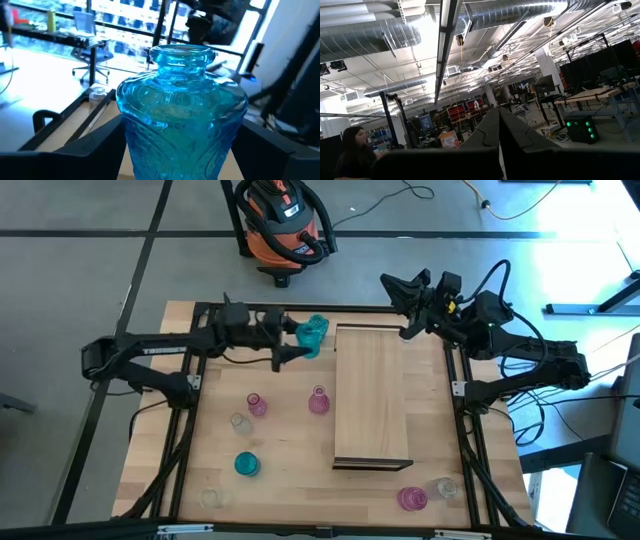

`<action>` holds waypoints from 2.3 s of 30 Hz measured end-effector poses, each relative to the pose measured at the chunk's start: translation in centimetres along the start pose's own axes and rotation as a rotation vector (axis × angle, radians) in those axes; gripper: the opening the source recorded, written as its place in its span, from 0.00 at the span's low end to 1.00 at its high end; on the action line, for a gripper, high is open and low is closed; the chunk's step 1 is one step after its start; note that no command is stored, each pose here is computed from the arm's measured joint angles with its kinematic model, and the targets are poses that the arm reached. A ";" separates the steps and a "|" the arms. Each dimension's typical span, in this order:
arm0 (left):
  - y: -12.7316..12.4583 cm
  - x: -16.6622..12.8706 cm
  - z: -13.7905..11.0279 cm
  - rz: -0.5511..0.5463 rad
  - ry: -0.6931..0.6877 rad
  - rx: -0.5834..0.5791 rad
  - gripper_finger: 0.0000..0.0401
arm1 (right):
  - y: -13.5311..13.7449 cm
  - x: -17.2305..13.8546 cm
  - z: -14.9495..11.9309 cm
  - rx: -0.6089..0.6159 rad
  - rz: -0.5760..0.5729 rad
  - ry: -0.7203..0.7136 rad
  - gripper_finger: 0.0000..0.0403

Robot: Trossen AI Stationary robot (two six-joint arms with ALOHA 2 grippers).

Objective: Sort vases onto shelf
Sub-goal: Put the blue vase on the shelf

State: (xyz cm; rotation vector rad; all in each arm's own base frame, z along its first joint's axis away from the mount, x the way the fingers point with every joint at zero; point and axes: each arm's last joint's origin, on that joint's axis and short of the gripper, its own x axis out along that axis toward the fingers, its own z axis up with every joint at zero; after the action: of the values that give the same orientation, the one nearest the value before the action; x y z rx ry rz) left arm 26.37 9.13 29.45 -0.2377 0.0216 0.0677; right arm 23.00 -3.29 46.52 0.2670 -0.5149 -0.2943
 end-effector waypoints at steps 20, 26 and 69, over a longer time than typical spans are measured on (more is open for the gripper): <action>2.1 9.6 -4.8 -0.048 -0.159 0.098 0.74 | 0.1 -0.9 1.4 -0.012 0.014 -0.035 0.00; 2.1 12.9 -3.5 -0.022 -0.074 0.196 0.74 | 0.2 -1.7 2.4 -0.029 0.017 -0.047 0.00; 1.2 16.9 -7.2 0.230 0.044 0.073 0.81 | 0.1 -3.2 3.5 -0.049 0.030 -0.014 0.00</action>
State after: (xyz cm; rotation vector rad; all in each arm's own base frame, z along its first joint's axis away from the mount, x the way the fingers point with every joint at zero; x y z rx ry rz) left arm 43.10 9.64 21.66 -0.1630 0.0945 0.2897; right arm 18.57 -2.73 48.12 0.2092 -0.5248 -0.2799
